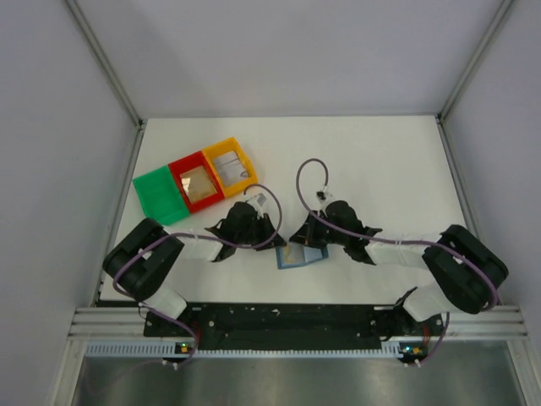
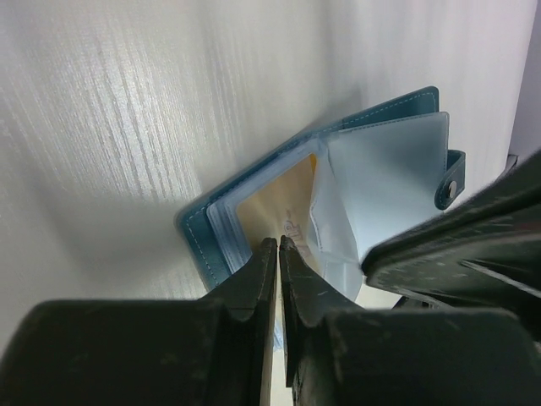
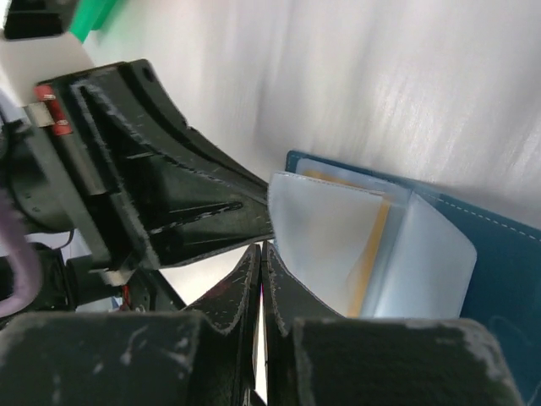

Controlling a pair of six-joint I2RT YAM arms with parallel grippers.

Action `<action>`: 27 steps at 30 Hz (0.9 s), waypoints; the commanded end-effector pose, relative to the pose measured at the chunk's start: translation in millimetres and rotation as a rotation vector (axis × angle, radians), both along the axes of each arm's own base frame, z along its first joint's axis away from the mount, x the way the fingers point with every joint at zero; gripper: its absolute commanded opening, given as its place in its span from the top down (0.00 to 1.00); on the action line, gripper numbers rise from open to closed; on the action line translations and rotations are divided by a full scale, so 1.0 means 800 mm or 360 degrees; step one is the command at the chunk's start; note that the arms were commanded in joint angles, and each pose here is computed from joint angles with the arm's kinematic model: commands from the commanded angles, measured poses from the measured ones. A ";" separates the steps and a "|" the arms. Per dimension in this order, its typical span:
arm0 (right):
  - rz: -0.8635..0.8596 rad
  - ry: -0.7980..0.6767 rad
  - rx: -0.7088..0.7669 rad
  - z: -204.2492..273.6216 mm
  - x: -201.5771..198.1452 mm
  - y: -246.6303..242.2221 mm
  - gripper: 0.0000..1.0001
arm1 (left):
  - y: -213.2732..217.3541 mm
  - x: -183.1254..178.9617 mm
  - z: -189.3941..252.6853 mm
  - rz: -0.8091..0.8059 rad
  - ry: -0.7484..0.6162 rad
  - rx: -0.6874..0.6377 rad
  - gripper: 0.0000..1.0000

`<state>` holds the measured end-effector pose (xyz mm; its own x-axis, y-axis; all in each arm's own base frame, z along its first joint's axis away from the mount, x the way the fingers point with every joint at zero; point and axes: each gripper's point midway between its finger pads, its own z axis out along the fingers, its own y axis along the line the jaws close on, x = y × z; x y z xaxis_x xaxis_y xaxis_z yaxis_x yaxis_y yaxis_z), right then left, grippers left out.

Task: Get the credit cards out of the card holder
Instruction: Remove the credit card from the card holder.

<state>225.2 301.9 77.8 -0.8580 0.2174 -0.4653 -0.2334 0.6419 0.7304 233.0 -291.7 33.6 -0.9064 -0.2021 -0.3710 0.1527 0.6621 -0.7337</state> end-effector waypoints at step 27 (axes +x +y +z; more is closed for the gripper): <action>0.0004 -0.0297 -0.0319 0.044 0.016 -0.048 0.70 | -0.022 -0.004 0.060 -0.0132 -0.0168 -0.0108 0.86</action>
